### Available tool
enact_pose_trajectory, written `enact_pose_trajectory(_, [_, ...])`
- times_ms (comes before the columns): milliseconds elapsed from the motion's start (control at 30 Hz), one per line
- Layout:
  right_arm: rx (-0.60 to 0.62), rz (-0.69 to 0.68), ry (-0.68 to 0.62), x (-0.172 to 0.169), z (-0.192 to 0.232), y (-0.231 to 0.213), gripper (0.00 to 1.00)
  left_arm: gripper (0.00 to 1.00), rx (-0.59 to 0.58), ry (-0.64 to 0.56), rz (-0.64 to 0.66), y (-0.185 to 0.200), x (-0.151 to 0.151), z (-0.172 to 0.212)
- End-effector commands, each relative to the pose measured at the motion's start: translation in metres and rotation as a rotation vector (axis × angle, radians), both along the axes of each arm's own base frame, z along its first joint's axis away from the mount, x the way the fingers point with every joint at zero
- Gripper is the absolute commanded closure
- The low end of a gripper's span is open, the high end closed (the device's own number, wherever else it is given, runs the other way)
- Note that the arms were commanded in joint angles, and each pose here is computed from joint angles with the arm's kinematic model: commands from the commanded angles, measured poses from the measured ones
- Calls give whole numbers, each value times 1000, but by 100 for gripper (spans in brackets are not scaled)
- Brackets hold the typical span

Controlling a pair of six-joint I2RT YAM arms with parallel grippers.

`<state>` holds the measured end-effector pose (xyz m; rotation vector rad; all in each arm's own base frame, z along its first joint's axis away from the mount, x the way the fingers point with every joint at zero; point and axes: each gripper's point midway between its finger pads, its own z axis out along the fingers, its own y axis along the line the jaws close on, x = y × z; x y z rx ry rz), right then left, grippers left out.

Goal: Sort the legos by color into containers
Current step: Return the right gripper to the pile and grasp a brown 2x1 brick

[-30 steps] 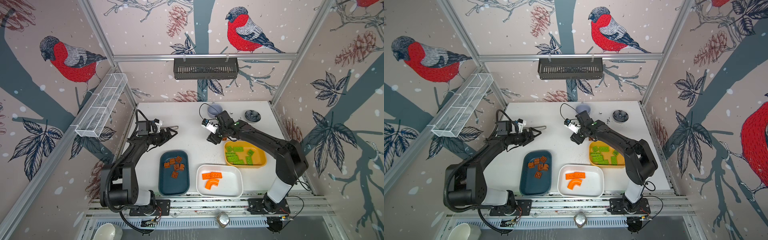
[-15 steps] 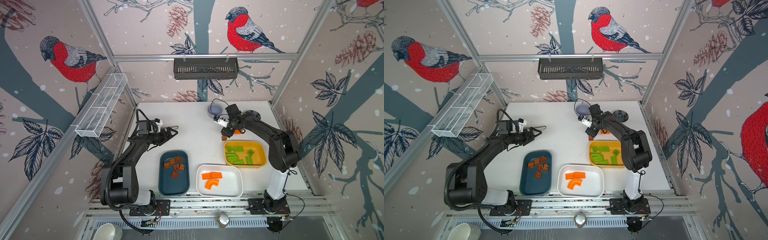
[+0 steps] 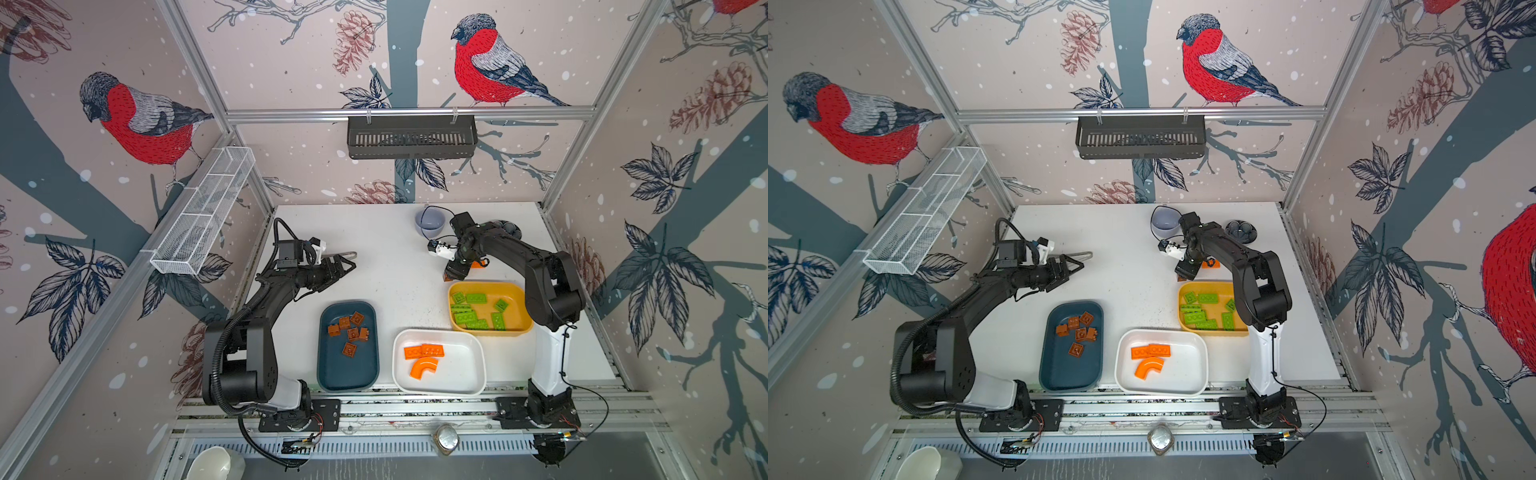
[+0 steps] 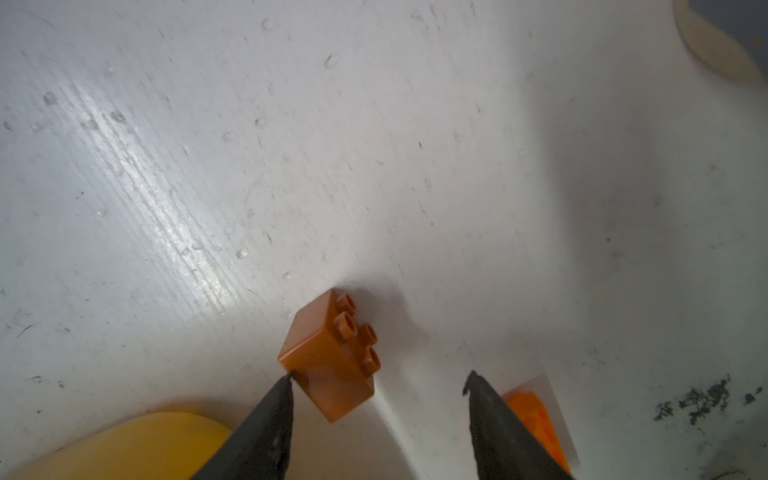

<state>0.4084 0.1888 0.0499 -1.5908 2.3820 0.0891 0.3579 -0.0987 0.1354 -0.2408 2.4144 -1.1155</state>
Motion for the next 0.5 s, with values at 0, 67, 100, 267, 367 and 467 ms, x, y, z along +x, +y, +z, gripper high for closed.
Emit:
enact_pose_trajectory(0, [5, 23, 9, -2, -7, 1, 33, 7, 14, -16, -10, -1, 3, 2])
enact_pose_trajectory(67, [6, 25, 7, -1, -10, 1, 33, 7, 13, -14, -10, -1, 3, 2])
enact_pose_trajectory(100, [8, 29, 3, 0, -10, 1, 34, 7, 13, -16, -12, -2, 4, 2])
enact_pose_trajectory(267, [28, 39, 17, 4, -14, 8, 40, 7, 16, -15, -16, -3, 4, 2])
enact_pose_trajectory(367, [45, 44, 28, 3, -17, 12, 44, 7, 19, -15, -16, -3, 4, 2])
enact_pose_trajectory(467, [58, 49, 38, 3, -20, 15, 48, 7, 19, -15, -16, -4, 5, 3])
